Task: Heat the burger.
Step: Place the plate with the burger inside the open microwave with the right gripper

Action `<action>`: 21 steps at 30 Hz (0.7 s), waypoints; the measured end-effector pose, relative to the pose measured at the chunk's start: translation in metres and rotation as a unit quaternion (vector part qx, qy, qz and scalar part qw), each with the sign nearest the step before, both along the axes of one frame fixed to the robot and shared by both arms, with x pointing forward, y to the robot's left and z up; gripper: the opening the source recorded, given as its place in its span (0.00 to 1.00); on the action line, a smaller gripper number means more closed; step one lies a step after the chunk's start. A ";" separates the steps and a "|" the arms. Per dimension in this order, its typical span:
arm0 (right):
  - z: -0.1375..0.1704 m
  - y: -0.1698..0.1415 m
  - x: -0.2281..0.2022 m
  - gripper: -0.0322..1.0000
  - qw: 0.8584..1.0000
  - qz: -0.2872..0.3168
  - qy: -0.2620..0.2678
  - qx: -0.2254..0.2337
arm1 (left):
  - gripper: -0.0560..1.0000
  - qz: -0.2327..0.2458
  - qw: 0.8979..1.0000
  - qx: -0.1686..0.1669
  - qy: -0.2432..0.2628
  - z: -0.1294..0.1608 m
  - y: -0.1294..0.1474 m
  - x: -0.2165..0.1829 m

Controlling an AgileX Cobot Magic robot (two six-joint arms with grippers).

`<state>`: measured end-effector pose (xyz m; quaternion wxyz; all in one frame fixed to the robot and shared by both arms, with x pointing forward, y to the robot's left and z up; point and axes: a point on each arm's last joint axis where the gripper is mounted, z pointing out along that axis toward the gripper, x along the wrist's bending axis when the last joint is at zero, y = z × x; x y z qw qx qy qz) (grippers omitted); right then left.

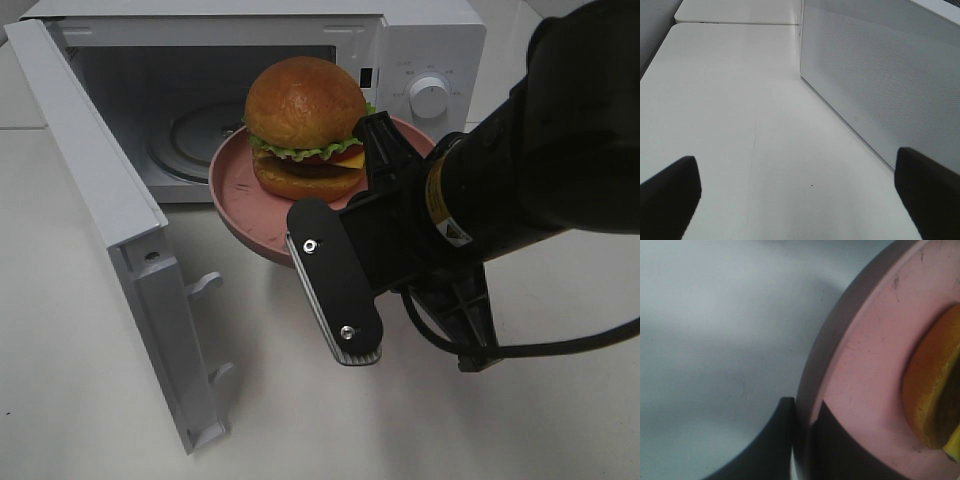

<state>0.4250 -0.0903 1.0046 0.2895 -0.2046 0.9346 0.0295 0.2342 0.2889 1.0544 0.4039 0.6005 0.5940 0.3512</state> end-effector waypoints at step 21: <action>-0.005 -0.023 0.019 0.10 0.989 0.128 0.076 -0.006 | 0.99 0.000 1.000 0.000 0.000 0.000 0.000 0.000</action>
